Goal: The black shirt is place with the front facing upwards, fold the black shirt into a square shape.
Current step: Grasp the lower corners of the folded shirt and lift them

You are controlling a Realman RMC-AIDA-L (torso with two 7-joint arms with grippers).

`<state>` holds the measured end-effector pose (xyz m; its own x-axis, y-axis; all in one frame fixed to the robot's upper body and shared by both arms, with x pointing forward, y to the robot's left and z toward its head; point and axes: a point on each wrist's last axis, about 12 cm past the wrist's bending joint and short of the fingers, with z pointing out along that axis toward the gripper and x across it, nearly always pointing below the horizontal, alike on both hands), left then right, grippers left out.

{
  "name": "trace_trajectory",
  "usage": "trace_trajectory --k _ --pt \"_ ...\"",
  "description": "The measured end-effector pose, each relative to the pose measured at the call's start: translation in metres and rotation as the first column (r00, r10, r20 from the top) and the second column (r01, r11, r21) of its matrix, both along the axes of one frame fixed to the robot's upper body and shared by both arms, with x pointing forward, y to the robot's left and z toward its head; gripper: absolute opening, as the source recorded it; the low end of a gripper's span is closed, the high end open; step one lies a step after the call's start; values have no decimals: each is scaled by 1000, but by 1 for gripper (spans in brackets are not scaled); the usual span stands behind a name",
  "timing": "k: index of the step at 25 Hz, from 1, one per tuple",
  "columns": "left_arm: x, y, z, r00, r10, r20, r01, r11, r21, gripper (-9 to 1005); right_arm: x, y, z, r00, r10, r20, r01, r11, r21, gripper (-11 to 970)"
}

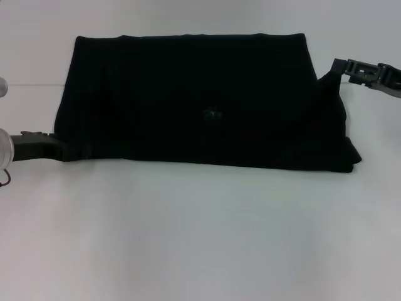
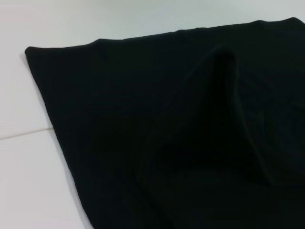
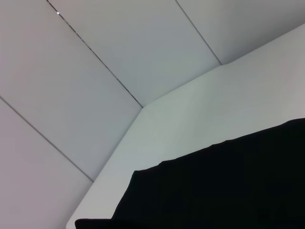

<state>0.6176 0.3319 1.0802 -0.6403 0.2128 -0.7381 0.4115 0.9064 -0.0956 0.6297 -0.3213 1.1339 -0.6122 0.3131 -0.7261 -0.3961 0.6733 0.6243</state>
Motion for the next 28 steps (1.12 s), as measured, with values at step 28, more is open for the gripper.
trace_trajectory --k 28 --pt "2 -14 -4 997 -62 -54 65 996 59 895 1 -1 -1 1000 -24 2 24 1000 6 875"
